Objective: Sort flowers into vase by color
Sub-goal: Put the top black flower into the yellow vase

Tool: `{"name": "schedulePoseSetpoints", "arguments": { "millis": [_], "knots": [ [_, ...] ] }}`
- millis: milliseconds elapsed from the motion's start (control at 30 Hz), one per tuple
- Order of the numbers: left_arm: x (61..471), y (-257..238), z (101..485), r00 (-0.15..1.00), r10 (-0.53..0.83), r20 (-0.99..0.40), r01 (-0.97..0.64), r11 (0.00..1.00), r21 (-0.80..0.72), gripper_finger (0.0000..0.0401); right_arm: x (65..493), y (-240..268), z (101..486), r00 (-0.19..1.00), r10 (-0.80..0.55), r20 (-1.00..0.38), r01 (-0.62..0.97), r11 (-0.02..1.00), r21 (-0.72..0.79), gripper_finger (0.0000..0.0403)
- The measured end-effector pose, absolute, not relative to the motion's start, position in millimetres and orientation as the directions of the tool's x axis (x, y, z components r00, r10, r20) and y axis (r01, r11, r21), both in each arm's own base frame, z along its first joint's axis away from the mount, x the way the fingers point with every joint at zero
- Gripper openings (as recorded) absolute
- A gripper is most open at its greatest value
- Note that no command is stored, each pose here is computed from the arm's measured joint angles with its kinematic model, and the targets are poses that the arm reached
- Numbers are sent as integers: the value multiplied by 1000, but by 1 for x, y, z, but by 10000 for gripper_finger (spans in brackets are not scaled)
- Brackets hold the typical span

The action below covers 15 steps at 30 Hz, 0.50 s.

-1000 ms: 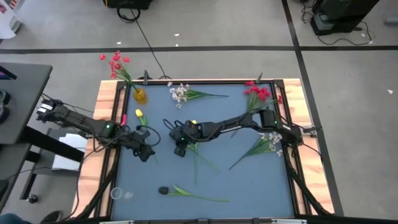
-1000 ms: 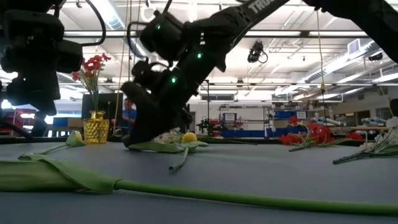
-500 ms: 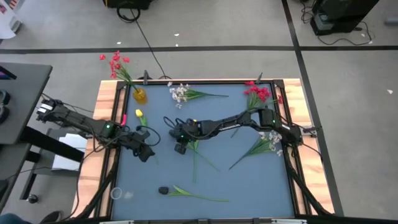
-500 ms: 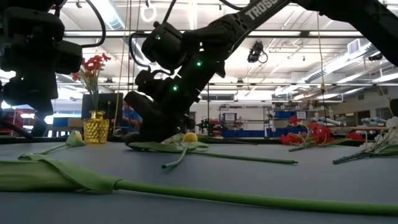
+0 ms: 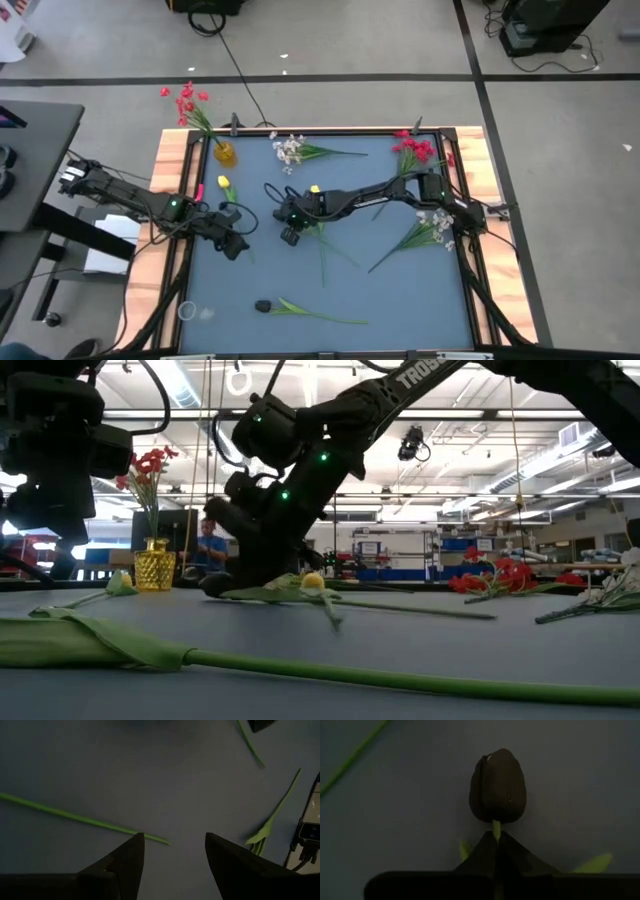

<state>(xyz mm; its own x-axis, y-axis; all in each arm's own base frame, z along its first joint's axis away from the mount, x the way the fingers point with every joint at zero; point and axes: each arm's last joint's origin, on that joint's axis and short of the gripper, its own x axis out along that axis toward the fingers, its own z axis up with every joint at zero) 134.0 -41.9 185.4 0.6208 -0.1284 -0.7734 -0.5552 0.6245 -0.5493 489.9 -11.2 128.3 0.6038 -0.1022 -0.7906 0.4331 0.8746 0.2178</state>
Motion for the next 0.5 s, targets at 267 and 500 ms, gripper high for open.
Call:
{"name": "schedulePoseSetpoints", "arguments": {
  "millis": [267, 500],
  "knots": [
    [135, -41, 186, 646, -73, -760, -528, 676, -514, 214, 485, -12, 182, 695, -128, -708, 461, 835, 302, 13],
    [141, -41, 192, 716, -37, -697, -452, 737, -502, 214, 476, -15, 229, 754, -244, -610, 499, 817, 290, 14]
  ]
}}
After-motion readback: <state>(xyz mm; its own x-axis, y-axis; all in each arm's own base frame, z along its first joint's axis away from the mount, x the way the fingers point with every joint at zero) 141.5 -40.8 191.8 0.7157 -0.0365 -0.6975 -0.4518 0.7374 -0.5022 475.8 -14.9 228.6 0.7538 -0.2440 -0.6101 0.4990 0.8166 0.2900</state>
